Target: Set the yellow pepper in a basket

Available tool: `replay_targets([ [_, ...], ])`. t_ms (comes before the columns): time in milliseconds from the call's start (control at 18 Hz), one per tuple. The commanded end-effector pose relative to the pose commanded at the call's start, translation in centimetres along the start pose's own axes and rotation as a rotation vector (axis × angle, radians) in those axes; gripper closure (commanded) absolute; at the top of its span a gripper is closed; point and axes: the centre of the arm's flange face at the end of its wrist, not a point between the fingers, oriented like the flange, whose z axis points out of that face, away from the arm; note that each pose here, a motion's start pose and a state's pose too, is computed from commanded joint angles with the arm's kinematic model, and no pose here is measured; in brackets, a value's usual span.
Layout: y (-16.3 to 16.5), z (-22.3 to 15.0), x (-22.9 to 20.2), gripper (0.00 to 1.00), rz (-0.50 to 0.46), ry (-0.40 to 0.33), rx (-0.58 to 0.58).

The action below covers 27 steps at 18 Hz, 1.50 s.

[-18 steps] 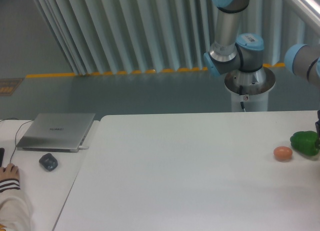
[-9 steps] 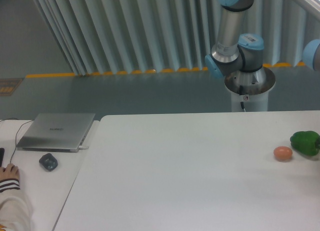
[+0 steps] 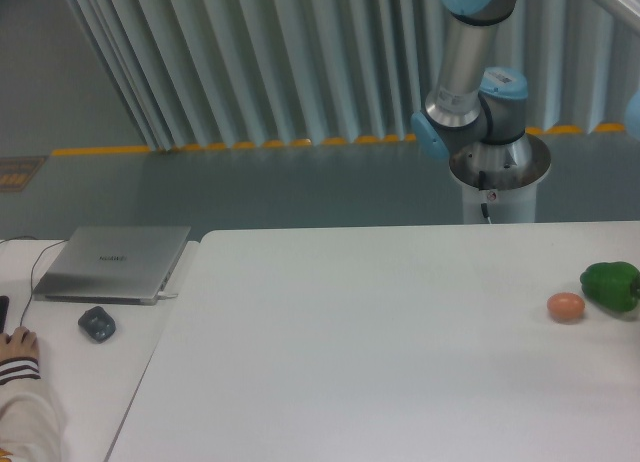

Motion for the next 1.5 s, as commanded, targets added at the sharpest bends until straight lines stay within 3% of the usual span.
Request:
replay_targets([
  [389, -0.2, -0.1, 0.0, 0.0, -0.027, -0.006, 0.027],
  [889, -3.1, -0.9, 0.2, 0.0, -0.02, -0.025, 0.094],
  [1167, -7.4, -2.5, 0.5, 0.0, 0.025, -0.042, 0.1],
  [1333, -12.0, -3.7, 1.2, 0.0, 0.029, -0.047, 0.113],
  [1500, -13.4, -4.4, 2.0, 0.0, 0.059, -0.026, 0.123],
])
